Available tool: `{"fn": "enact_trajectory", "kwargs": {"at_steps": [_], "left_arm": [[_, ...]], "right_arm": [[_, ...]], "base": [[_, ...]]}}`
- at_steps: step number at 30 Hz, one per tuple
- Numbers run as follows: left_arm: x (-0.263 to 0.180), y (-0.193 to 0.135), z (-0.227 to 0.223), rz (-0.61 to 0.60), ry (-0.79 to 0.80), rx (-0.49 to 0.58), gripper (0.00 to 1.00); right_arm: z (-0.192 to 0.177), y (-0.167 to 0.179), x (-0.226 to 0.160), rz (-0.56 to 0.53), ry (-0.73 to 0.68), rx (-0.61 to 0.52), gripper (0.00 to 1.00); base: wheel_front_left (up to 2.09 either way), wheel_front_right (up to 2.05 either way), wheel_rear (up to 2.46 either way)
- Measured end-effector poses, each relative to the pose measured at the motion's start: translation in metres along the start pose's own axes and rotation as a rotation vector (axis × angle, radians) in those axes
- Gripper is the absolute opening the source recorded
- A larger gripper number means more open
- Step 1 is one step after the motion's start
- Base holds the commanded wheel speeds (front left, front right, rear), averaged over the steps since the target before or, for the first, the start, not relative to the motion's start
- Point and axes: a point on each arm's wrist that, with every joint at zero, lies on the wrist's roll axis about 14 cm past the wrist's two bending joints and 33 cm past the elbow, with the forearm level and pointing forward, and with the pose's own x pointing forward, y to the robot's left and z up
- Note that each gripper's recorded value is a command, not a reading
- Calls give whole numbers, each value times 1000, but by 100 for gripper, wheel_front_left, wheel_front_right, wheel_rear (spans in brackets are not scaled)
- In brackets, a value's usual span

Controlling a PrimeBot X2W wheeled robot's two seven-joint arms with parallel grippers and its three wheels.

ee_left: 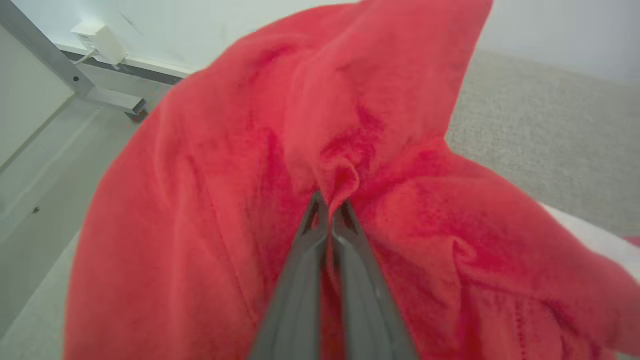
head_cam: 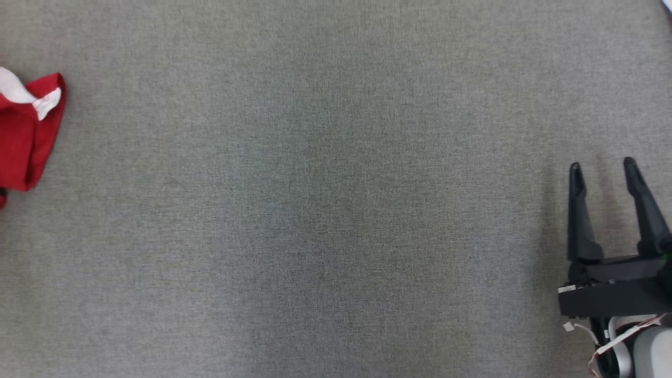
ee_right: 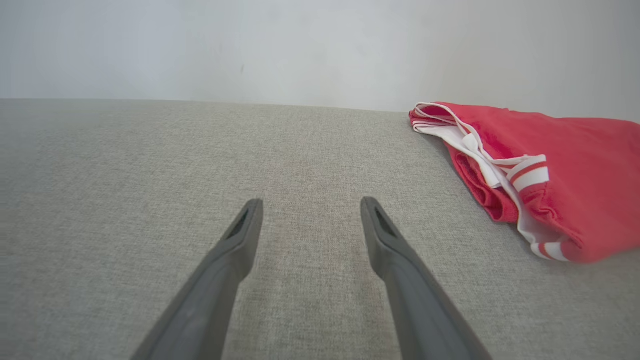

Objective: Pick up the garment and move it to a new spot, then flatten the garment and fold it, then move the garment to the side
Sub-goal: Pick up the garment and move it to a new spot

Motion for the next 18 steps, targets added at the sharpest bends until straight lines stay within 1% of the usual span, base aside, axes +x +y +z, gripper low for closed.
{"fn": "enact_trajectory", "kwargs": {"at_steps": [6, 10, 14, 18], "left_arm": [[-12, -1, 62, -14, -202, 27, 0], [-27, -11, 113, -48, -343, 51, 0], [-49, -34, 168, -109, -488, 76, 0], [-77, -71, 220, -199, -622, 104, 0]], "right_arm": [[9, 8, -5, 13, -26, 20, 100], [18, 11, -11, 13, -51, 38, 100], [27, 16, -18, 14, -82, 64, 100], [33, 16, -26, 4, -106, 87, 100]], "base": [[0, 0, 0], [0, 0, 0], [0, 0, 0], [0, 0, 0]]}}
